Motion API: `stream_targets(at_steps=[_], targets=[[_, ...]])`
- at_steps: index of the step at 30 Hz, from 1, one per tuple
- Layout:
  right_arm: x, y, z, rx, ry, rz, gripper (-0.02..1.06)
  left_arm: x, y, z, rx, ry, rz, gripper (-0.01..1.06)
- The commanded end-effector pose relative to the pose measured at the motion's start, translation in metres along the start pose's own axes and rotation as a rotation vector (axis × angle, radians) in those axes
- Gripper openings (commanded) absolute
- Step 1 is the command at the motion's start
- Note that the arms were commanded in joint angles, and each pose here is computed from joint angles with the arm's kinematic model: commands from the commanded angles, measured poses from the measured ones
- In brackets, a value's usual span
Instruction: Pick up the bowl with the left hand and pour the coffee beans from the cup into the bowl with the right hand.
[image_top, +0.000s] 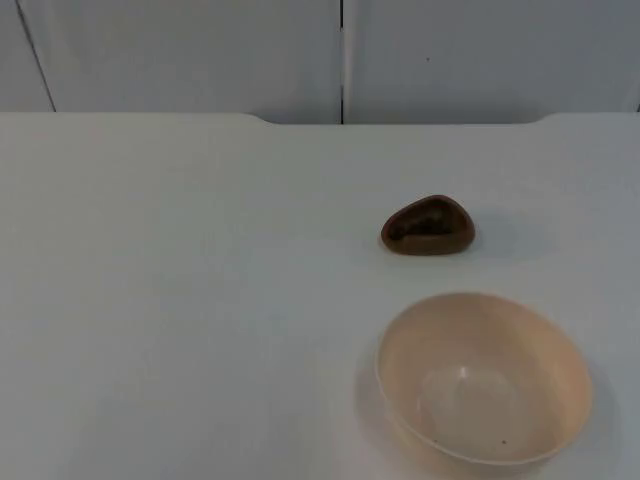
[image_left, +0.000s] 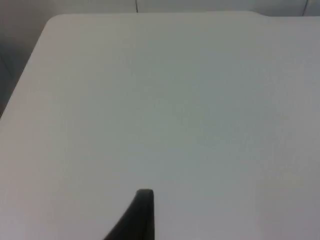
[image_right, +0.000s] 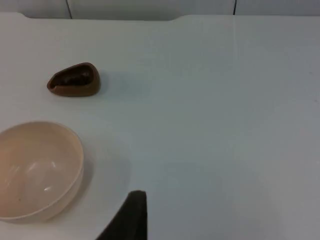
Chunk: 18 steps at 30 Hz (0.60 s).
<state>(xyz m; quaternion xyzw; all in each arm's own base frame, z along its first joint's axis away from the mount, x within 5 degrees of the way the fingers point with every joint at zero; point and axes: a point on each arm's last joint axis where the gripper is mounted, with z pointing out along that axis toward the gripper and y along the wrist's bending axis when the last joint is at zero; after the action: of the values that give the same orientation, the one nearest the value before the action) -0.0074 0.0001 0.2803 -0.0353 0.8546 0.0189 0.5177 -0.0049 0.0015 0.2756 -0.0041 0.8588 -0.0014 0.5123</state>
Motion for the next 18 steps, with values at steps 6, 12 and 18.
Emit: stream_targets(at_steps=[6, 12, 18], targets=[[0.000, 0.000, 0.000, 0.007, -0.005, -0.002, 1.05, 0.000, -0.003, 0.000, 0.040, -0.005, -0.016, 1.05], [0.000, 0.000, 0.000, 0.007, -0.005, -0.002, 1.05, -0.003, -0.004, -0.003, 0.044, -0.026, -0.018, 1.05], [0.000, 0.000, 0.000, 0.007, -0.005, -0.002, 1.05, -0.021, -0.004, -0.012, 0.046, -0.042, -0.019, 1.05]])
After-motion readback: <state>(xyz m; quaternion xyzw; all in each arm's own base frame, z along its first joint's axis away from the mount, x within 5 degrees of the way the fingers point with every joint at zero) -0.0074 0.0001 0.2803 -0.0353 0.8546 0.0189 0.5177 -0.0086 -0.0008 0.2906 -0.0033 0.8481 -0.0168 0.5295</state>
